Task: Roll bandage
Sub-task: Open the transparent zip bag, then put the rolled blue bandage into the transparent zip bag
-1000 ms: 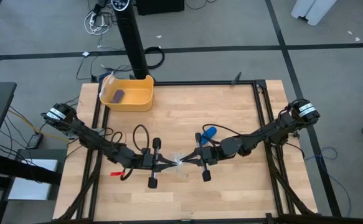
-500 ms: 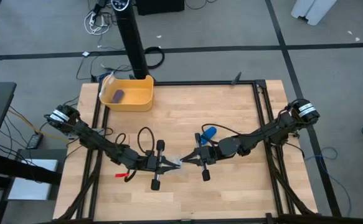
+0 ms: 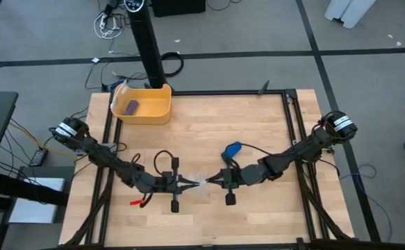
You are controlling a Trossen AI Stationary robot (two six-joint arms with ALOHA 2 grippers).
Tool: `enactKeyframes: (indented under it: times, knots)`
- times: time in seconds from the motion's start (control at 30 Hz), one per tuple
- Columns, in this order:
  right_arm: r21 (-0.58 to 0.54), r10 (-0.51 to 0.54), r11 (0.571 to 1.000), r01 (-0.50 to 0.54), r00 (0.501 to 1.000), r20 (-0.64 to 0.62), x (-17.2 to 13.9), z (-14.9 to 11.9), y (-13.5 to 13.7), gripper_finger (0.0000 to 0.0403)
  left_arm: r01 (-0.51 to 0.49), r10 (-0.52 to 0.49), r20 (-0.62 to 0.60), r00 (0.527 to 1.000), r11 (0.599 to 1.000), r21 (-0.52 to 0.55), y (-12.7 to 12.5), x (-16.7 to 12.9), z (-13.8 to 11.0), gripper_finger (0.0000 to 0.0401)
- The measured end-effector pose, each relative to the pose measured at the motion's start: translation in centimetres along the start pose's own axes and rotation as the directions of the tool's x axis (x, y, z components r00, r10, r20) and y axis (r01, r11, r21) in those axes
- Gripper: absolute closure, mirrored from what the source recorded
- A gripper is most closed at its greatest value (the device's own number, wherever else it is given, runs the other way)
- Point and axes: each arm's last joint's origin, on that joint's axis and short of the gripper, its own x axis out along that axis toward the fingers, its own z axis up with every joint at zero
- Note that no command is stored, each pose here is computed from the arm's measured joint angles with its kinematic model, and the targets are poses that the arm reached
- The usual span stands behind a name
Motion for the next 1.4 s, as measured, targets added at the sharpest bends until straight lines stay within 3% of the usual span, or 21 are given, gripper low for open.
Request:
enactKeyframes:
  times: [0.43, 1.0, 1.2, 1.4]
  knots:
    - [0.066, -0.018, 0.997, 0.026, 0.994, -0.11, -0.8, -1.3, 1.4, 0.038, -0.188, 0.204, -0.153, 0.967, 0.976, 0.112, -0.5, -0.9, -1.6, 0.0401]
    - [0.051, -0.008, 0.999, 0.012, 0.997, -0.081, -2.5, -0.7, 3.3, 0.0265, -0.36, 0.415, -0.157, 0.896, 0.886, 0.291, -1.4, -2.3, -1.8, 0.0401]
    - [0.035, -0.133, 0.99, 0.137, 0.987, -0.092, -4.9, 0.2, 3.3, 0.0251, -0.409, 0.491, -0.134, 0.861, 0.825, 0.39, -2.2, -3.3, -1.6, 0.0401]
    - [0.094, -0.287, 0.94, 0.328, 0.908, -0.304, -6.8, -1.2, 0.6, 0.025, -0.389, 0.496, -0.13, 0.858, 0.795, 0.465, -2.8, -3.8, -1.6, 0.0401]
